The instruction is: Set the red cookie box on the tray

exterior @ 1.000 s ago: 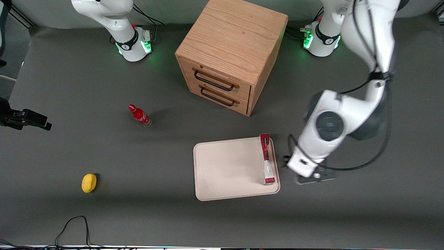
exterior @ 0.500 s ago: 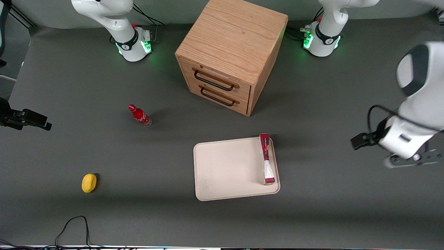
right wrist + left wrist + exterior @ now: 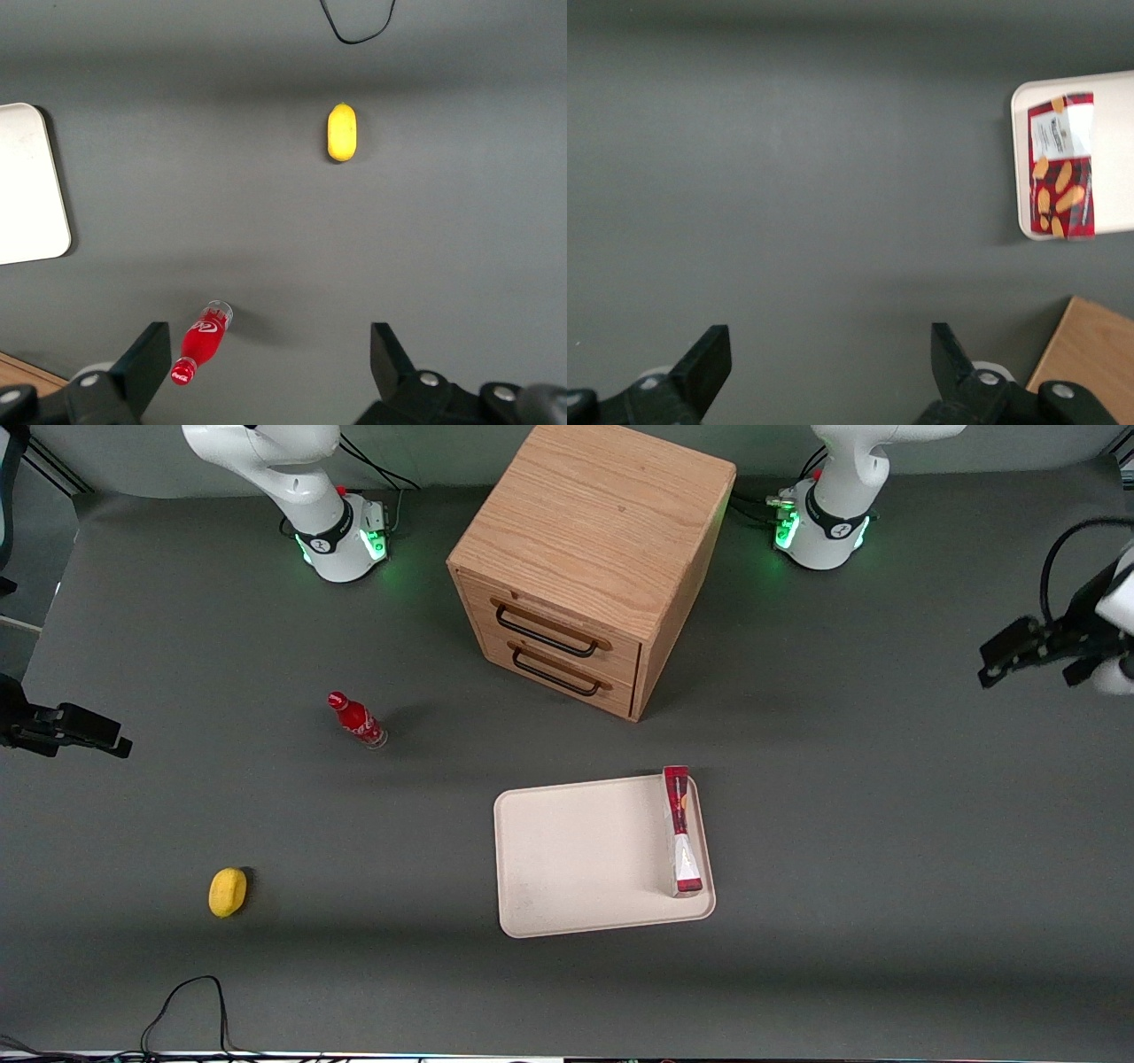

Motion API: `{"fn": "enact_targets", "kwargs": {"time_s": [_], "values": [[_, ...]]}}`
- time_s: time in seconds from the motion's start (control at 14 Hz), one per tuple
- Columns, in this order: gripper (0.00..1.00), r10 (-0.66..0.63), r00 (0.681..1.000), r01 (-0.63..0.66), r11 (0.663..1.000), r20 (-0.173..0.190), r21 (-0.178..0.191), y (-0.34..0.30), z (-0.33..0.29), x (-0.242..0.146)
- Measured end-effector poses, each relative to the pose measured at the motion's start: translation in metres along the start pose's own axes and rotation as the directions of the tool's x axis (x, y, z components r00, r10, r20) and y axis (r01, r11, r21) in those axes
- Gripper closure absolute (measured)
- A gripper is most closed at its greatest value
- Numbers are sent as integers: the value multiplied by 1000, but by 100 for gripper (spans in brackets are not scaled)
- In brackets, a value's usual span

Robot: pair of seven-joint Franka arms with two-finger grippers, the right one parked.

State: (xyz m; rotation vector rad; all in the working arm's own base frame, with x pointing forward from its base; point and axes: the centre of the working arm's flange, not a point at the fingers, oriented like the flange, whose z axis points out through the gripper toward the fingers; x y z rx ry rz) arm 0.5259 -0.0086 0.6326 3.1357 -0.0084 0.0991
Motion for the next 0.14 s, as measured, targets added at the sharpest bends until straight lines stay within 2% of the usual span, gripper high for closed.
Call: {"fn": "enact_targets", "kwargs": {"time_s": [0.14], "values": [[0, 8, 1000, -8, 1000, 6, -1, -1, -12, -14]]}}
